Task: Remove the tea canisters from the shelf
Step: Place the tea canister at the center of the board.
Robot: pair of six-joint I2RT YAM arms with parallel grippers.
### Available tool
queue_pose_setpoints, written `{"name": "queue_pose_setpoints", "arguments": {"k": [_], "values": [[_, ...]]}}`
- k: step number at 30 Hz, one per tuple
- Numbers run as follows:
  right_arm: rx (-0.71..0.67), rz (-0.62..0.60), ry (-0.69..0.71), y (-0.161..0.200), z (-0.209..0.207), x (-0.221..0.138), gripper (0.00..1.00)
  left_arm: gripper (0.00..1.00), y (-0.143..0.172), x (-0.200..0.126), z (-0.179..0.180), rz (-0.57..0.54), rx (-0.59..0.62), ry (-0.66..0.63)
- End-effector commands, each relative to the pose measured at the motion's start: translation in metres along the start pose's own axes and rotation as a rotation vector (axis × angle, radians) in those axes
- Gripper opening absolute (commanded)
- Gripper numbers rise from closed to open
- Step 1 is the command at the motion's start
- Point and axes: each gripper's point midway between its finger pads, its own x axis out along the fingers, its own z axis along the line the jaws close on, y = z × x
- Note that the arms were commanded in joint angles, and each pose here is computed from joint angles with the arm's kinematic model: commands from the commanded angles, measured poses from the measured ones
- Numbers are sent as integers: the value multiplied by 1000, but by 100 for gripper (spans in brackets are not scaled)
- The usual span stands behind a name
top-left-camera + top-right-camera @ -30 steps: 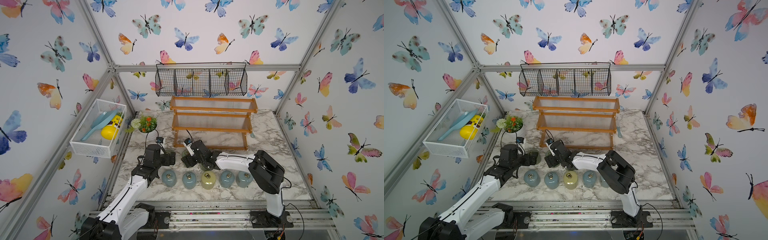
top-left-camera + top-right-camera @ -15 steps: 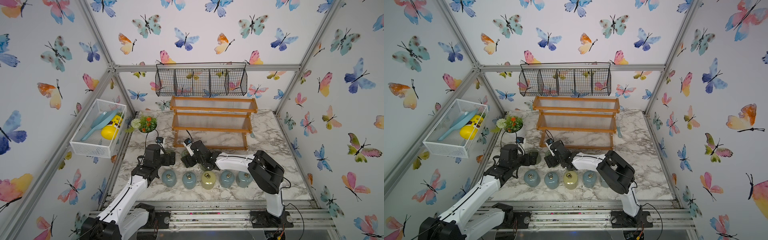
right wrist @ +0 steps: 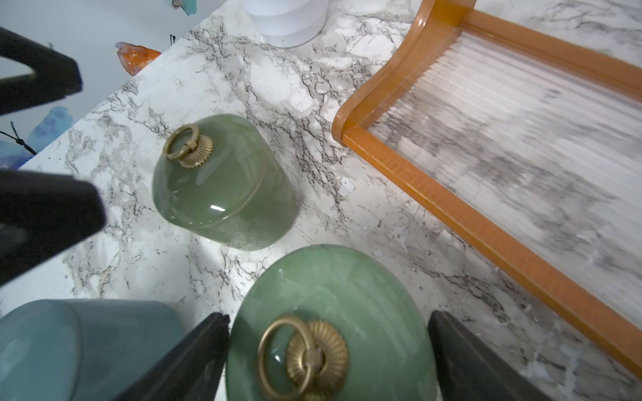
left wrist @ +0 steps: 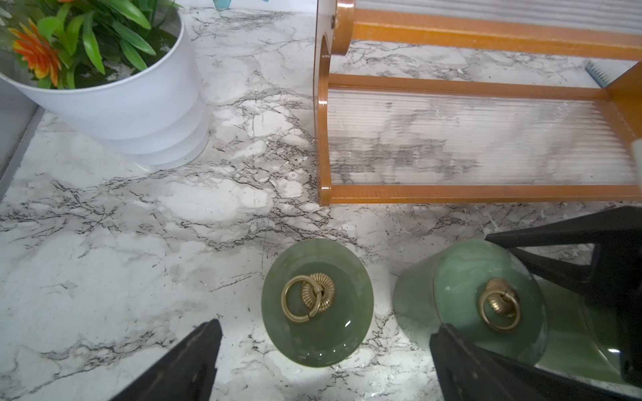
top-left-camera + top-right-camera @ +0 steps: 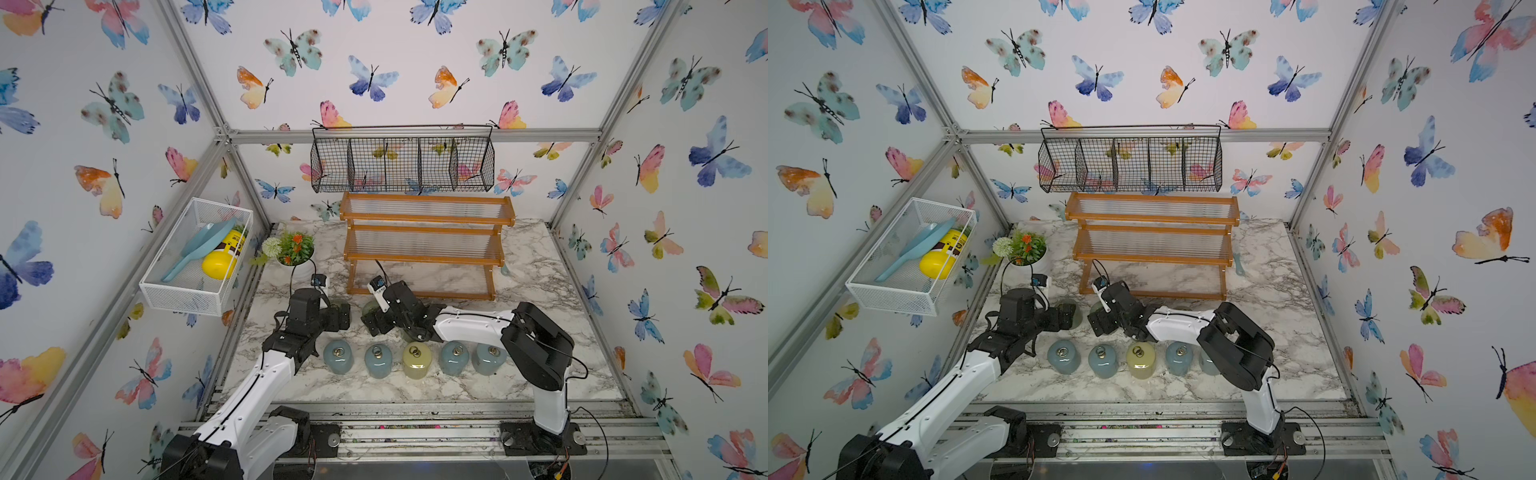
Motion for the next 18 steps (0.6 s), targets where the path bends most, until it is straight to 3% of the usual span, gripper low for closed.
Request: {"name": "queue_pose_setpoints", "arguments": {"k": [1, 7, 11, 18], "values": [[4, -27, 10, -12, 2, -14, 96, 98, 4, -1, 4, 4, -6, -14], [-7, -58, 60, -27, -5, -33, 98, 98, -4, -7, 3, -37, -2, -4], [-31, -84, 156, -34, -24, -60, 100, 98, -21, -19, 4, -137, 0, 6], [26, -167, 344, -48, -111, -136, 100, 99, -53, -30, 38, -290, -38, -75]]}}
